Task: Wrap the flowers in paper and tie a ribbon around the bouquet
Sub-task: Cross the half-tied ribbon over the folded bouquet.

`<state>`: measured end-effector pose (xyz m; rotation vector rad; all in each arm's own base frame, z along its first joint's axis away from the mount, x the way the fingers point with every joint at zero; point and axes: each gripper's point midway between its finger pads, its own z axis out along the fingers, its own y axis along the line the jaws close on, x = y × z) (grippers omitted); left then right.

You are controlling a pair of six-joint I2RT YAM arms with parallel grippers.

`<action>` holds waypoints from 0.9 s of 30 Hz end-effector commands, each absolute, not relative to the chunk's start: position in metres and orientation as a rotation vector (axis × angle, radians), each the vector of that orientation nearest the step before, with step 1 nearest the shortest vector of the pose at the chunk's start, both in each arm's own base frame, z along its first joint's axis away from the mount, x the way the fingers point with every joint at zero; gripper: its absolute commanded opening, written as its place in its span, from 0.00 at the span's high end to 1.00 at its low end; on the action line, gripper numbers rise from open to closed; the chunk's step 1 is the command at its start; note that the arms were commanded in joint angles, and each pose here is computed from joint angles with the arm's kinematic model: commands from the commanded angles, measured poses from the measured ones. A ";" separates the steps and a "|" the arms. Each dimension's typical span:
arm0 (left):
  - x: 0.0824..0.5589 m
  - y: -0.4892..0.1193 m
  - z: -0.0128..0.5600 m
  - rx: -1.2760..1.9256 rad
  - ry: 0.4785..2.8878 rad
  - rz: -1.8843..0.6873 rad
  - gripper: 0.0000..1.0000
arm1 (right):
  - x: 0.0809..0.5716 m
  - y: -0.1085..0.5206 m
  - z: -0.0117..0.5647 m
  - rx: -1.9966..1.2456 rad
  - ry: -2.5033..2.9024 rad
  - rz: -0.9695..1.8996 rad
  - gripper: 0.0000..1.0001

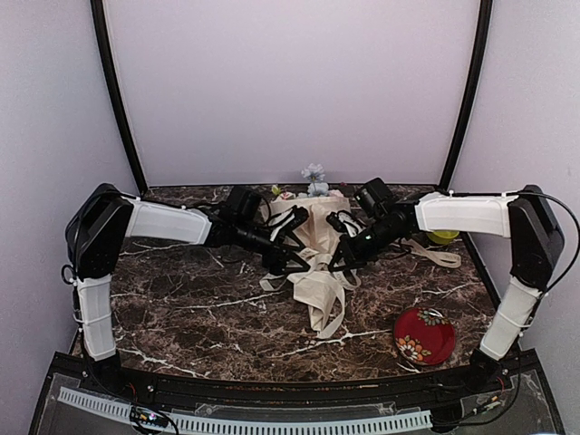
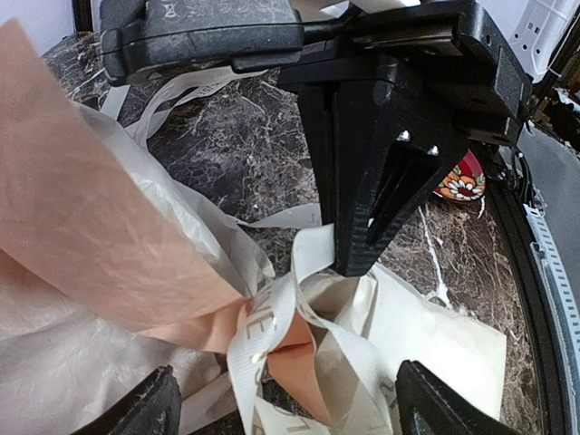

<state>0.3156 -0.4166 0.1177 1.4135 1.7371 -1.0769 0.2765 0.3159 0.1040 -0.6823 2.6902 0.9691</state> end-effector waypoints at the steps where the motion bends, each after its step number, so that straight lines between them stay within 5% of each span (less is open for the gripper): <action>1: 0.323 -0.416 0.124 1.413 1.733 -1.043 0.19 | 0.284 0.323 0.107 -0.708 2.663 0.952 1.00; 17: 0.351 -0.419 0.114 1.331 1.743 -0.766 0.54 | 0.285 0.326 0.112 -0.693 2.644 0.977 1.00; 27: 0.335 -0.431 0.116 1.360 1.663 -0.731 0.59 | 0.283 0.326 0.112 -0.687 2.640 0.994 1.00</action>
